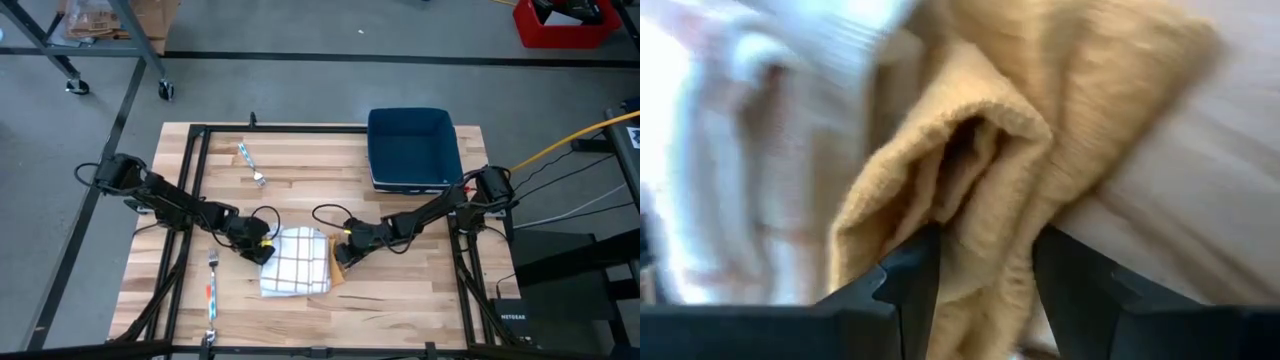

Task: Fold towel
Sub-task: Put the stacked folded towels into the blue bin

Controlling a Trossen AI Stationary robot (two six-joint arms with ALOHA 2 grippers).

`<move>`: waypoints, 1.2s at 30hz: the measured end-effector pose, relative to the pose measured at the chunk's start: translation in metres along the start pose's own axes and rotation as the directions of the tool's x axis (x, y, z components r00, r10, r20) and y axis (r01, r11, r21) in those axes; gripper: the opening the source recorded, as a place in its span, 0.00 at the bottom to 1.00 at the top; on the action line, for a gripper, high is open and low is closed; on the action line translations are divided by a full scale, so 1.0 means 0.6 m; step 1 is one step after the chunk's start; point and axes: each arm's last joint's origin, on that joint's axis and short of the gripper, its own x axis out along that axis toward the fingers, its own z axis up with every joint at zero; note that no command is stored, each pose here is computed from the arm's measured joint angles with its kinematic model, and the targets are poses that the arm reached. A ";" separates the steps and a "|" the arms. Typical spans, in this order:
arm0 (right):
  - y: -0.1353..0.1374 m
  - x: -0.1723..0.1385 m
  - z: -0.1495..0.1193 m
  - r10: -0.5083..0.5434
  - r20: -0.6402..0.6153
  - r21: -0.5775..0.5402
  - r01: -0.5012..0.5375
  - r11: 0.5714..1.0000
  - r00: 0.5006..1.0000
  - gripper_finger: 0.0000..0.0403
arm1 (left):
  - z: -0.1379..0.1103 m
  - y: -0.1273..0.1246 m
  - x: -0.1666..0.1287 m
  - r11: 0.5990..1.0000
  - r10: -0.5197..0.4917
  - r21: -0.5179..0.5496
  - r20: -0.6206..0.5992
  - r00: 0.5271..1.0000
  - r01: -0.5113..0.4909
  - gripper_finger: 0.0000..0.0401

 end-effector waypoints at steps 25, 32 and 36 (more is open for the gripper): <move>0.059 0.052 0.013 0.109 -0.104 -0.282 -0.134 0.950 0.989 0.06 | -0.009 -0.036 0.003 0.981 -0.186 0.084 0.121 0.975 0.176 0.05; 0.087 0.049 0.027 0.168 -0.105 -0.354 -0.194 0.915 0.980 0.04 | -0.005 -0.065 -0.003 0.955 -0.291 0.106 0.135 0.947 0.278 0.06; 0.101 0.046 0.051 0.198 -0.117 -0.353 -0.227 0.908 0.973 0.02 | 0.000 -0.085 -0.008 0.943 -0.325 0.121 0.148 0.934 0.309 0.05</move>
